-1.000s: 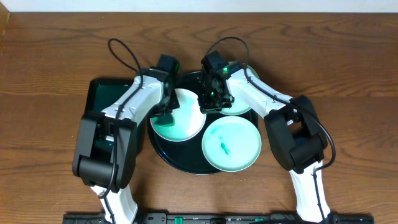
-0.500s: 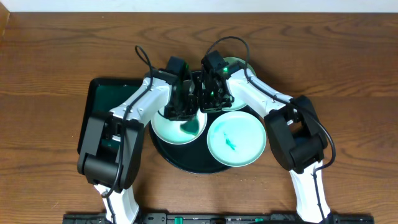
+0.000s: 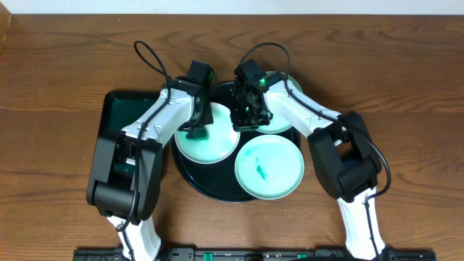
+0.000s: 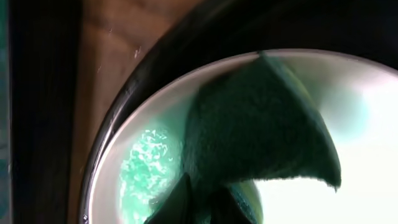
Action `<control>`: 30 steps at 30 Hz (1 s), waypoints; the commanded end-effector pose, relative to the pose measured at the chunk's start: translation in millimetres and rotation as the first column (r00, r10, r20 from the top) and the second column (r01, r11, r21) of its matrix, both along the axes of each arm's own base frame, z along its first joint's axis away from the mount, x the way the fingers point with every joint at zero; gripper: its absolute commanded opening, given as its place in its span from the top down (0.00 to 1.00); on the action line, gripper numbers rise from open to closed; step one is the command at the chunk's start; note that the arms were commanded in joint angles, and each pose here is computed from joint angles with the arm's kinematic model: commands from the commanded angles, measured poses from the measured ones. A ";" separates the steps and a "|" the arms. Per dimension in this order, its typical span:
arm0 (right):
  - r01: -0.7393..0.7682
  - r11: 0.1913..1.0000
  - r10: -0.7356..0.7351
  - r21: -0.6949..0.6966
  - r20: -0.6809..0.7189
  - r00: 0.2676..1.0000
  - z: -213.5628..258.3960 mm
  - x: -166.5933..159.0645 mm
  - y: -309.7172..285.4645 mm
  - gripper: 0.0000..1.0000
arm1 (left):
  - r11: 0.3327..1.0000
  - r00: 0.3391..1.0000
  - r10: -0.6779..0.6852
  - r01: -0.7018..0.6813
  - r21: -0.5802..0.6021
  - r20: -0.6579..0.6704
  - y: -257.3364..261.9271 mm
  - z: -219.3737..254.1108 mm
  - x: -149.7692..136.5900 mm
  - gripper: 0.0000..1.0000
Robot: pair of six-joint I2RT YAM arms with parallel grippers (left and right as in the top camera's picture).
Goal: Clean dirty plates on tray and stack at the side
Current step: 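Scrub the white plate with the sponge in the left gripper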
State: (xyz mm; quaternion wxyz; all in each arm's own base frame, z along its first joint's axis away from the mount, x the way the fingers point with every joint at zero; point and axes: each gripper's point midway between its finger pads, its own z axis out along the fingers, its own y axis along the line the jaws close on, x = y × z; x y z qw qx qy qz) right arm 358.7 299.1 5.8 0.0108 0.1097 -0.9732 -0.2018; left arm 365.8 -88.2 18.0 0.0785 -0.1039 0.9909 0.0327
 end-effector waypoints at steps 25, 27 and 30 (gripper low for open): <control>0.014 0.999 -0.015 -0.031 -0.030 0.999 -16.1 -1.7 -10.4 0.99 | 0.956 0.981 0.193 -0.185 0.227 -0.014 48.6 -7.1 -18.5 0.93; 0.014 0.999 -0.015 -0.031 -0.030 0.999 -16.1 -1.7 -10.4 0.99 | 0.971 0.981 0.183 -0.170 0.168 -0.065 35.1 -10.8 -26.6 0.93; 0.013 0.999 -0.014 -0.031 -0.031 0.999 -16.1 -2.0 -10.3 0.99 | 0.998 0.985 0.026 -0.035 -0.050 -0.173 -6.8 -16.7 -38.6 0.93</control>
